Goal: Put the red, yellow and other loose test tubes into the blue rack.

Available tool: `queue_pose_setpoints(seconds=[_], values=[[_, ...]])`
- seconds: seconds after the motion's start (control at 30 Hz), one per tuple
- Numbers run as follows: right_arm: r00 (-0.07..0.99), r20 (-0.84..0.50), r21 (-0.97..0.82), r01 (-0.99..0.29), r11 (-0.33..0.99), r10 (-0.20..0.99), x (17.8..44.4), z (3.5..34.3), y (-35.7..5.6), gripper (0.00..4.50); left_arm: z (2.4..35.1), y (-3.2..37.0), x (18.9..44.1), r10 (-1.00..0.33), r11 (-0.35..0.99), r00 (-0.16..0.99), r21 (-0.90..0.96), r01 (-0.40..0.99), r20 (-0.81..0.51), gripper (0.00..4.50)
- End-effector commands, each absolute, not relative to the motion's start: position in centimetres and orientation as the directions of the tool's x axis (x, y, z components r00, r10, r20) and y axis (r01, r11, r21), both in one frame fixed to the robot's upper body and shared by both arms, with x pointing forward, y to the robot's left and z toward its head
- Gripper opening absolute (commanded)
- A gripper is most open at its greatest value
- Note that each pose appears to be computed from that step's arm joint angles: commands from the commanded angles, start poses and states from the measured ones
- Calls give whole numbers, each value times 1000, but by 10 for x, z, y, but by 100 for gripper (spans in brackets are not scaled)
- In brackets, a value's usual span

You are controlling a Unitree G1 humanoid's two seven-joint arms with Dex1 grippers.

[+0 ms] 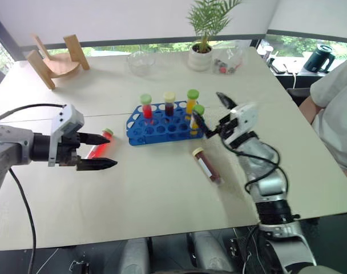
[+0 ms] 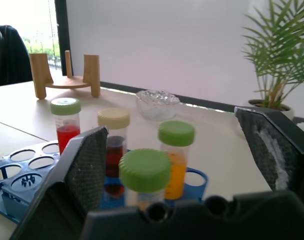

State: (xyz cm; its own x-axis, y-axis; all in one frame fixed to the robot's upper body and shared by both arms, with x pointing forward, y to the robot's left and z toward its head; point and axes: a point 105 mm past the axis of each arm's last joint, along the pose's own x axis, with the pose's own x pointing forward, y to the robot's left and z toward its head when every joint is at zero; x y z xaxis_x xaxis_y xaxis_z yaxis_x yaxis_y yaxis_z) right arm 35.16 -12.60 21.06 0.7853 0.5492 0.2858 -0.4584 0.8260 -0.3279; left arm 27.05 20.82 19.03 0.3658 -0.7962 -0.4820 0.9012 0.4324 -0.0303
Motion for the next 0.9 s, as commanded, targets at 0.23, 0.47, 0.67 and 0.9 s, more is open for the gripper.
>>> queue_pose_setpoints(seconds=[0.23, 0.47, 0.67, 0.9], values=[[358, -597, 4, -894, 448, 718, 285, 201, -159, 447, 181, 191, 268, -803, 285, 263, 43, 958, -536, 450], [185, -739, 218, -845, 489, 648, 288, 204, -156, 447, 176, 174, 257, -806, 232, 242, 88, 969, -540, 450], [100, -765, 297, -821, 487, 636, 291, 192, -134, 447, 181, 168, 244, -810, 230, 247, 100, 968, -532, 450], [85, -814, 310, -773, 554, 574, 297, 161, -124, 447, 185, 165, 236, -805, 247, 270, 115, 962, -529, 450]])
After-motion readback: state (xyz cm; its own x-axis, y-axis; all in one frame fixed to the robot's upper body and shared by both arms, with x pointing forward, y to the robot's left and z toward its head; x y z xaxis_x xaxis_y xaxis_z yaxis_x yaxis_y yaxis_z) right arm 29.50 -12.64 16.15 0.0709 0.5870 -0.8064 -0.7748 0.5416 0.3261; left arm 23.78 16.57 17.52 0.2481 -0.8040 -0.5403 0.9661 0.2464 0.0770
